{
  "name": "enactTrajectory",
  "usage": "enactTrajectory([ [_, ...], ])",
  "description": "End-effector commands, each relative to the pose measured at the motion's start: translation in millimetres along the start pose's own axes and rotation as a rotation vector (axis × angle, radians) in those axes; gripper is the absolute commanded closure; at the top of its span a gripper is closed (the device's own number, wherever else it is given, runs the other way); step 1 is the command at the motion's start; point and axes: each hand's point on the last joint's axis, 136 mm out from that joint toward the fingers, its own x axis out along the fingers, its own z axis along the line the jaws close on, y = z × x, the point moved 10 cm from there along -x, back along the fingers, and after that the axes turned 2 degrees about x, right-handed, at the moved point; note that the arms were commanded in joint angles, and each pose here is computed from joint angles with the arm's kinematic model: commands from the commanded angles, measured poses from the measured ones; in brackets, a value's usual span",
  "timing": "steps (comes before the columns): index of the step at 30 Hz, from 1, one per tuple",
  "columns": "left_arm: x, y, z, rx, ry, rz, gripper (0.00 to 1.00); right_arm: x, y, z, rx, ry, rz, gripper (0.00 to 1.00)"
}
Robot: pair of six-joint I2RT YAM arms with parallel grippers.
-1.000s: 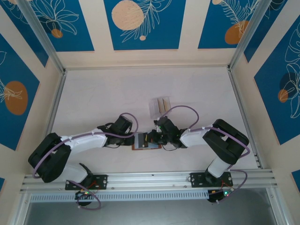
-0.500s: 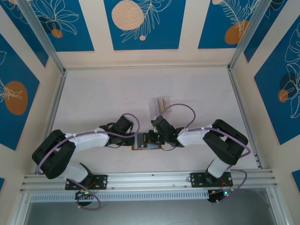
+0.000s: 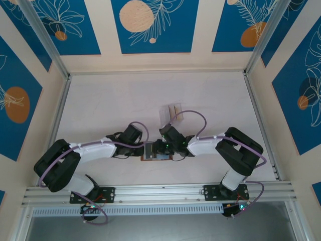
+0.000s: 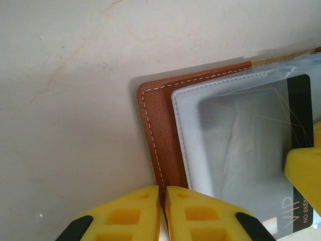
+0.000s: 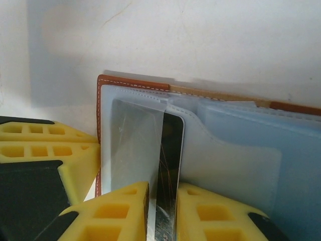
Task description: Put the credit cards into the card holder
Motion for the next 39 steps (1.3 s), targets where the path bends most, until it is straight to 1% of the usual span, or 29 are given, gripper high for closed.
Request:
enactTrajectory([
  [1, 21.5, 21.5, 15.9, -0.012, -0.067, 0.075, 0.88, 2.7, 17.4, -6.2, -0.013, 0.054, 0.118, 0.74],
  [7, 23.3, 25.9, 20.3, -0.02, -0.089, 0.082, 0.88, -28.1, 6.3, 6.1, -0.068, 0.087, 0.109, 0.61],
  [9, 23.5, 26.8, 20.7, -0.022, -0.088, 0.081, 0.88, -35.0, 1.3, 10.7, -0.079, 0.1, 0.116, 0.59],
  [12, 24.2, 27.5, 21.5, -0.025, -0.089, 0.08, 0.88, -41.2, -4.7, 17.7, -0.096, 0.116, 0.124, 0.6],
  [14, 24.4, 27.7, 21.6, -0.025, -0.088, 0.08, 0.88, -41.8, -7.3, 22.7, -0.104, 0.107, 0.123, 0.64],
  [15, 24.1, 27.7, 21.4, -0.026, -0.087, 0.079, 0.88, -40.3, -9.0, 24.5, -0.106, 0.103, 0.126, 0.68],
  [17, 23.9, 27.8, 21.8, -0.026, -0.087, 0.078, 0.88, -36.0, -11.7, 27.3, -0.106, 0.111, 0.135, 0.8],
  [19, 23.5, 27.7, 21.6, -0.026, -0.086, 0.077, 0.88, -31.5, -13.8, 26.1, -0.098, 0.145, 0.141, 0.89],
  [20, 23.2, 27.5, 21.3, -0.026, -0.084, 0.076, 0.88, -30.3, -14.1, 24.6, -0.093, 0.165, 0.141, 0.92],
  [24, 22.0, 27.8, 21.5, -0.025, -0.083, 0.072, 0.87, -28.0, -15.6, 20.7, -0.089, 0.226, 0.131, 0.98],
  [26, 22.1, 28.2, 21.5, -0.024, -0.083, 0.073, 0.87, -25.9, -16.4, 19.8, -0.088, 0.244, 0.134, 1.0],
  [29, 22.4, 28.1, 21.4, -0.025, -0.08, 0.073, 0.87, -20.9, -16.2, 17.2, -0.083, 0.27, 0.144, 1.0],
  [39, 23.1, 28.4, 21.8, -0.02, -0.081, 0.074, 0.87, -1.8, -18.4, 16.6, -0.074, 0.272, 0.181, 1.0],
])
